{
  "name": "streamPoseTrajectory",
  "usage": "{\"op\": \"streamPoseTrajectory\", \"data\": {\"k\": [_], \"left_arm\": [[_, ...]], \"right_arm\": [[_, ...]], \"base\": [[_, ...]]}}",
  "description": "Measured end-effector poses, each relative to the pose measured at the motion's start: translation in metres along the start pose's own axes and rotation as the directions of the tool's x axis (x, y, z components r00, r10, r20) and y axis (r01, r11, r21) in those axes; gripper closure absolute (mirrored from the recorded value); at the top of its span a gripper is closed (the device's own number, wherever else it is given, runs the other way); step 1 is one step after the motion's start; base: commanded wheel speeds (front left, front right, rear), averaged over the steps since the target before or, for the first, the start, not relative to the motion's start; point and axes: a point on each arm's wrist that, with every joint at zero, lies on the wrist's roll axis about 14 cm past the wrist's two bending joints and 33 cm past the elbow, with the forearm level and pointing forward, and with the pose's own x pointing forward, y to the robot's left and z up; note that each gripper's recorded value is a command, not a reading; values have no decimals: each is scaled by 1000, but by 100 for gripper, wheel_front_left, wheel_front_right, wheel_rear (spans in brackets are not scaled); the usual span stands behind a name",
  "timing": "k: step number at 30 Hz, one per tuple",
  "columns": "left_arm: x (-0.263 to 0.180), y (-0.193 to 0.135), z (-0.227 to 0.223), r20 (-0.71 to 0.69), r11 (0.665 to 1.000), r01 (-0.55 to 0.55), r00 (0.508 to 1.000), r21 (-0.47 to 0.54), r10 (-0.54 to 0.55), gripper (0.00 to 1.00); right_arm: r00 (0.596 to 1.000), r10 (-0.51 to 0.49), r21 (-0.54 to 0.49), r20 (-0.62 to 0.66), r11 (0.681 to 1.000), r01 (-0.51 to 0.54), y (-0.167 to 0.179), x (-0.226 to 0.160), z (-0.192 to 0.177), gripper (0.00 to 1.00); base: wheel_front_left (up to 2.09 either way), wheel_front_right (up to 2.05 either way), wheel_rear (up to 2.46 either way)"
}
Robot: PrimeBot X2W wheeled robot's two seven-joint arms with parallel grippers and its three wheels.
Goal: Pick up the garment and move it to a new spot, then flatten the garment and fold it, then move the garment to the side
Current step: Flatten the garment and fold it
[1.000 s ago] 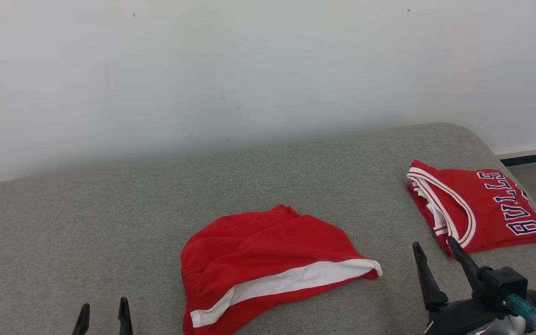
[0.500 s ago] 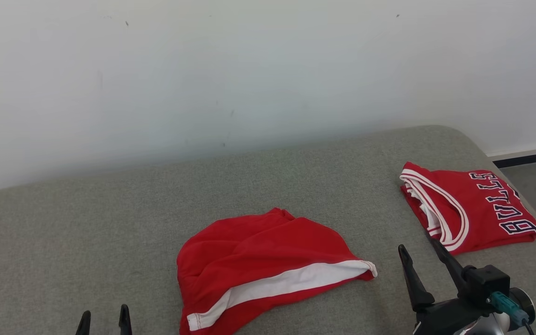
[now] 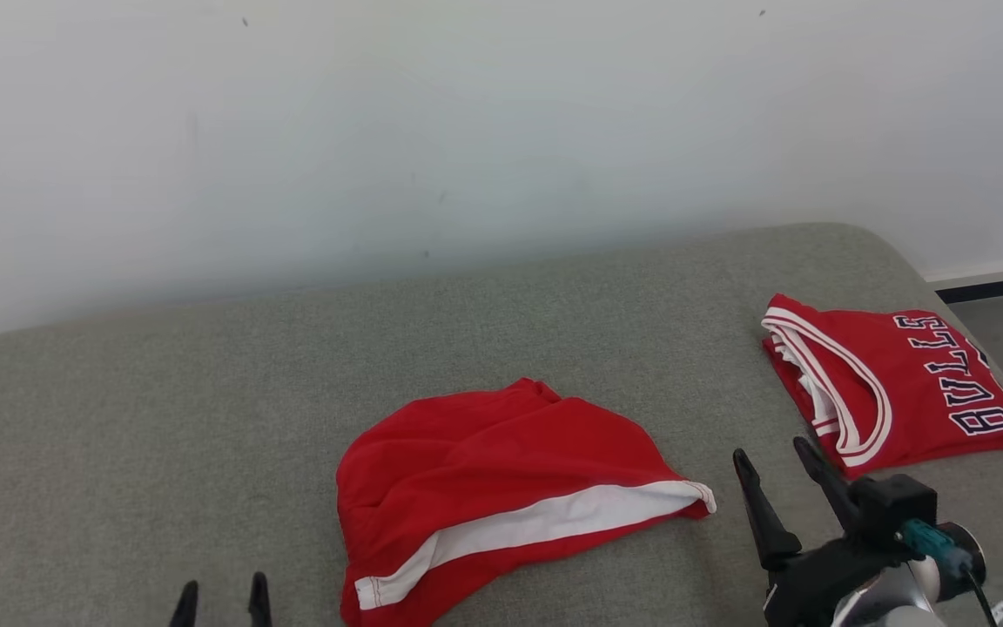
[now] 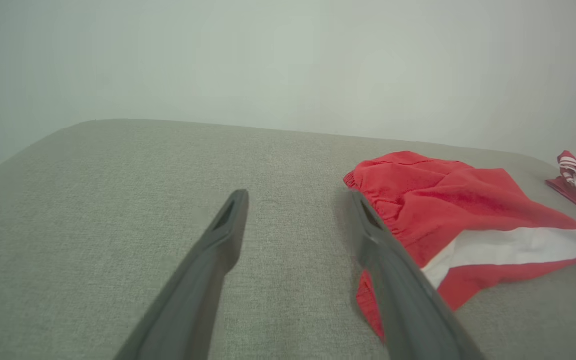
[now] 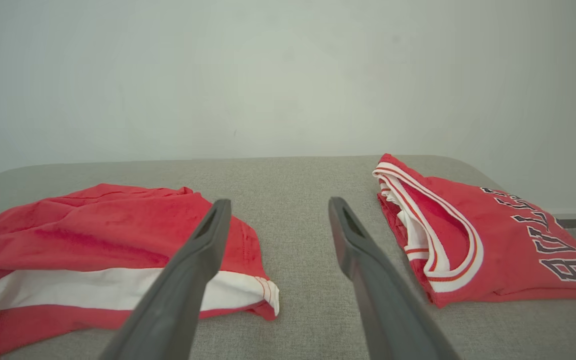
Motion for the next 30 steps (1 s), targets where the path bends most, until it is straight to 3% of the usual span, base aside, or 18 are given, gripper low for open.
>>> {"op": "streamPoseTrajectory", "data": {"k": [5, 11, 17, 30], "left_arm": [[5, -29, -28, -96, 995, 99, 990, -25, -101, 0], [17, -62, -61, -232, 976, 199, 949, -85, -213, 0], [15, -80, -84, -323, 961, 230, 907, -156, -269, 0], [23, -93, -96, -366, 946, 230, 880, -228, -302, 0]], "right_arm": [[988, 36, 1, -150, 999, -37, 4, 14, -20, 0], [947, 71, -2, -314, 997, -75, 4, 33, -43, 0], [934, 105, -2, -342, 994, -112, 13, 44, -52, 0], [920, 120, 13, -373, 992, -124, 16, 41, -68, 0]], "base": [[0, 0, 0], [0, 0, 0], [0, 0, 0], [0, 0, 0]]}}
